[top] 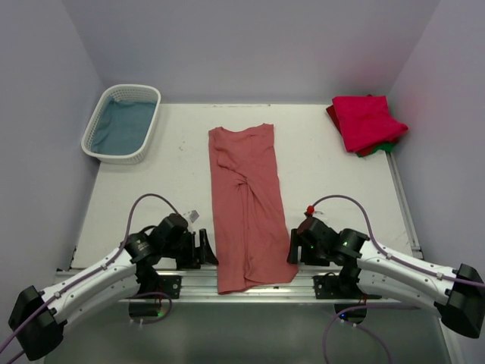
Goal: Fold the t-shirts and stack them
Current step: Fold the tshirt
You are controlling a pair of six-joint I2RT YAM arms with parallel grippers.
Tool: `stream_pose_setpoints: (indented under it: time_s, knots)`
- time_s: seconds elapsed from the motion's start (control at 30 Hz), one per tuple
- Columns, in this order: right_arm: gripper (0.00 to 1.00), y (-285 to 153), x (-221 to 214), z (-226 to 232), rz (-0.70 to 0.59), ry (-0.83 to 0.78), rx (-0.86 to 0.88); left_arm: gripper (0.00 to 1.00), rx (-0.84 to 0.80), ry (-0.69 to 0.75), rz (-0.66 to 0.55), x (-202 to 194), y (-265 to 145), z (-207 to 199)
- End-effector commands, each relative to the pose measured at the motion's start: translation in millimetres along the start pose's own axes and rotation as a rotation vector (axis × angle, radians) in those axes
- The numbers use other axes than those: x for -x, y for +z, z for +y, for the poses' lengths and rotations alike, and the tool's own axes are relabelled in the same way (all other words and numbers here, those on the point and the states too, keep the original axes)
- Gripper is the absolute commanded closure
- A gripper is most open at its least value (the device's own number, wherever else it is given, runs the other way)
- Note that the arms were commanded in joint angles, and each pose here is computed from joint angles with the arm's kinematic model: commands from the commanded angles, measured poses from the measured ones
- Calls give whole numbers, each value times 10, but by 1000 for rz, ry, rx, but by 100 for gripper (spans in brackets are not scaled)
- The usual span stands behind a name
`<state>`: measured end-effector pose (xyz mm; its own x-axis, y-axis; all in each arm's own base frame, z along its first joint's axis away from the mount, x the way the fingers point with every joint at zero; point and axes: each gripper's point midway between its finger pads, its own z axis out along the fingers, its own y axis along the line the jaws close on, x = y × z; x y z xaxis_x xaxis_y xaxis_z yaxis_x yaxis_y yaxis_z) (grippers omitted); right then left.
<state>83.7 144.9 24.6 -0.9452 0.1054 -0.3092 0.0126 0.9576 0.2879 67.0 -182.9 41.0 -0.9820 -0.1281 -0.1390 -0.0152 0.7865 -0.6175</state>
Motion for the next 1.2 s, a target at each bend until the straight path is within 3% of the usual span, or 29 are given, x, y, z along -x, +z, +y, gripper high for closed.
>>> stream_pose_setpoints:
  time_s: [0.0,0.4,0.67,1.17]
  knots:
    - [25,-4,-14,123,11,43,52,23,-58,-17,29,-56,-9,-175]
    - [26,39,-187,216,84,99,128,24,-93,64,253,-836,169,-346]
    - [42,55,-302,282,131,135,193,26,-14,89,243,-919,218,-151]
    - [57,0,-347,313,164,132,202,34,173,104,212,-876,331,232]
